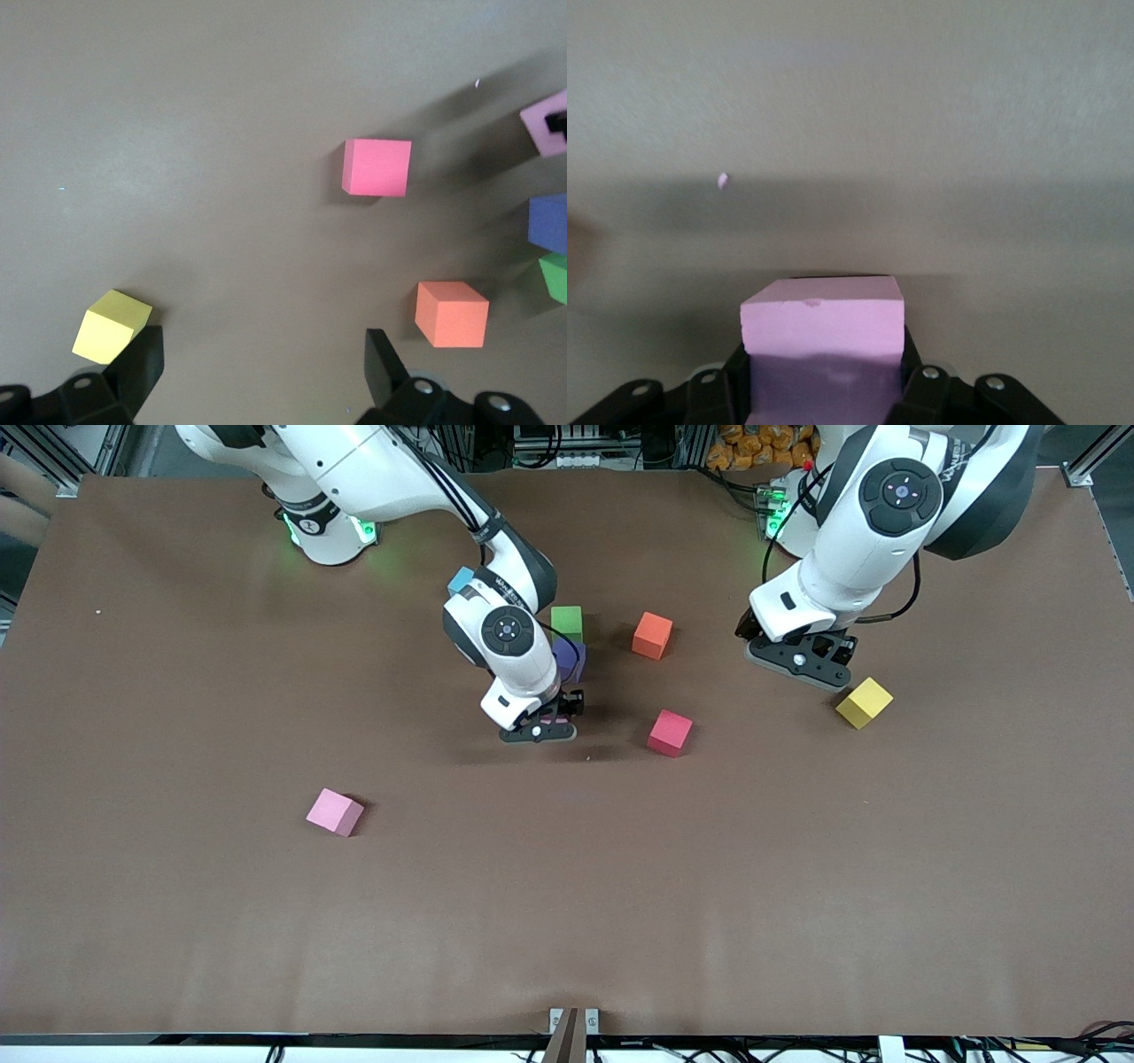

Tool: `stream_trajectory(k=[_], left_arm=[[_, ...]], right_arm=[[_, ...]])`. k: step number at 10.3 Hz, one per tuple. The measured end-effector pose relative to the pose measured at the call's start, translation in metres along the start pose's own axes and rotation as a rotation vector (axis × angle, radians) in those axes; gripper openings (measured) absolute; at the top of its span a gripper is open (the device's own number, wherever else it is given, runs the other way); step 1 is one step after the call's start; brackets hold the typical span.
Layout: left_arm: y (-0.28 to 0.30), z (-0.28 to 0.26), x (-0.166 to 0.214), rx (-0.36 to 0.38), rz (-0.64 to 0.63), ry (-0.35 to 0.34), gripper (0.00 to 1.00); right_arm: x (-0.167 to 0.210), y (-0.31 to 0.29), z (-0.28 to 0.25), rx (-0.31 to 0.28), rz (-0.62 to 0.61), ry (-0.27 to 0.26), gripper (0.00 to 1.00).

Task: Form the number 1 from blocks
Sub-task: 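Carry the pink block to purple with the right gripper while the left gripper reaches red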

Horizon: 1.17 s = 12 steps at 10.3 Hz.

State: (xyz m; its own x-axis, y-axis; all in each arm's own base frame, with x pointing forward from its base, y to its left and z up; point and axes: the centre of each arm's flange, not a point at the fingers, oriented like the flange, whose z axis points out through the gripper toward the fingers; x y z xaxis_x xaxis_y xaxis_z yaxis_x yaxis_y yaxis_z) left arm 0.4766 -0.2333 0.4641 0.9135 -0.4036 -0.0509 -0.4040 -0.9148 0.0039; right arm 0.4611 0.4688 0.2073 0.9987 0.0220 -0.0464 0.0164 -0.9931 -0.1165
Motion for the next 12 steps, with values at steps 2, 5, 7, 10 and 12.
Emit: stream_trajectory(k=[2, 5, 7, 10, 12], left_arm=[[-0.003, -0.002, 0.003, -0.003, -0.006, -0.001, 1.00], [-0.016, -0.004, 0.005, -0.005, -0.025, 0.002, 1.00], [-0.010, 0.006, 0.008, -0.008, -0.012, -0.020, 1.00], [0.010, 0.035, 0.015, -0.017, 0.026, -0.074, 1.00], [0.020, 0.051, 0.018, -0.023, 0.046, -0.104, 1.00]], right_arm=[[-0.007, -0.002, -0.001, 0.001, 0.056, 0.000, 0.61], [-0.020, -0.007, 0.001, -0.009, 0.080, -0.007, 0.61], [-0.026, -0.002, 0.000, -0.019, 0.080, -0.013, 0.61], [-0.035, 0.000, 0.000, -0.028, 0.084, -0.018, 0.61], [-0.039, -0.003, 0.001, -0.029, 0.092, -0.020, 0.61]])
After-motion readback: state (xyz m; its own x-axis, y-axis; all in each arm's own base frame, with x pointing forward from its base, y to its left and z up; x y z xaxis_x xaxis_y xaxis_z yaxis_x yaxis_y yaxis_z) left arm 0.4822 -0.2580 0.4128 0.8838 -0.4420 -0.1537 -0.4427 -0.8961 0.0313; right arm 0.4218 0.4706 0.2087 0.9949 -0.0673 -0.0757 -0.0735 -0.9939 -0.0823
